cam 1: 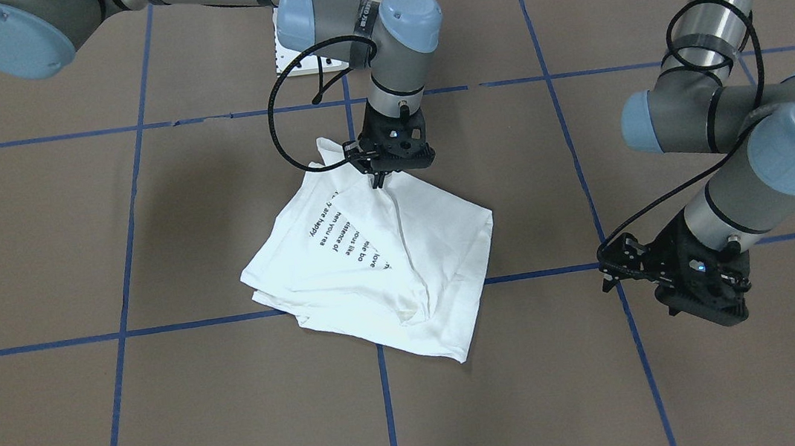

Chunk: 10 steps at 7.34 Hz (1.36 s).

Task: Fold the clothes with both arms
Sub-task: 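Press and smooth the folded shirt's top with the right gripper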

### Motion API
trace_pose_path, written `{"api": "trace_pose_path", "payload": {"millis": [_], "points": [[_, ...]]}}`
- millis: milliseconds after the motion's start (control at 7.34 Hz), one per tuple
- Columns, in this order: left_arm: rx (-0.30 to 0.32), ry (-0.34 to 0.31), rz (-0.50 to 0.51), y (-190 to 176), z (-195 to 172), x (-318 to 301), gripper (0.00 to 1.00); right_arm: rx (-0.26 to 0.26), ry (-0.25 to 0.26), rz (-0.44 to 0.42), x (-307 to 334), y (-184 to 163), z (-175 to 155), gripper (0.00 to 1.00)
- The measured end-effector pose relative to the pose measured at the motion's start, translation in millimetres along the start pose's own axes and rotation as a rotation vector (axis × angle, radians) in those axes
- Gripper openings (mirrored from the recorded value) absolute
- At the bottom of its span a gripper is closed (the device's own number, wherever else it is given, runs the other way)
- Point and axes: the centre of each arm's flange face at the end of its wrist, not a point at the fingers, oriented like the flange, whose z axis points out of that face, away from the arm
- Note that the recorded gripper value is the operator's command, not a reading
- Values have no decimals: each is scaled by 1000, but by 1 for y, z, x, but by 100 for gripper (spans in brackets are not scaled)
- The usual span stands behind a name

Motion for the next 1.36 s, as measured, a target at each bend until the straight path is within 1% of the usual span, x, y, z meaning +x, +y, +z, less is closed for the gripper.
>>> {"api": "trace_pose_path", "payload": {"millis": [136, 272, 409, 545, 681, 953, 1090, 1226, 1362], "points": [[0, 0, -1, 0, 0, 0, 100, 3, -15, 3, 7, -3, -6, 71], [0, 0, -1, 0, 0, 0, 100, 3, -25, 5, 12, -4, -8, 57], [0, 0, -2, 0, 0, 0, 100, 2, -28, 6, 15, -5, -7, 24], [-1, 0, -3, 0, 0, 0, 100, 4, -36, 6, 16, -6, -8, 2], [-4, -1, -5, 3, 1, -2, 100, 9, -54, 6, 15, -6, -9, 9], [-10, -2, -9, 8, 3, -6, 100, 16, -103, 5, 12, -8, -12, 51], [-12, -2, -11, 10, 3, -7, 100, 20, -125, 9, 11, -9, -12, 64], [-12, -2, -11, 10, 4, -8, 100, 21, -136, 15, 9, -9, -11, 63], [-12, -2, -11, 10, 4, -8, 100, 16, -142, 17, 8, -8, -11, 59]]}}
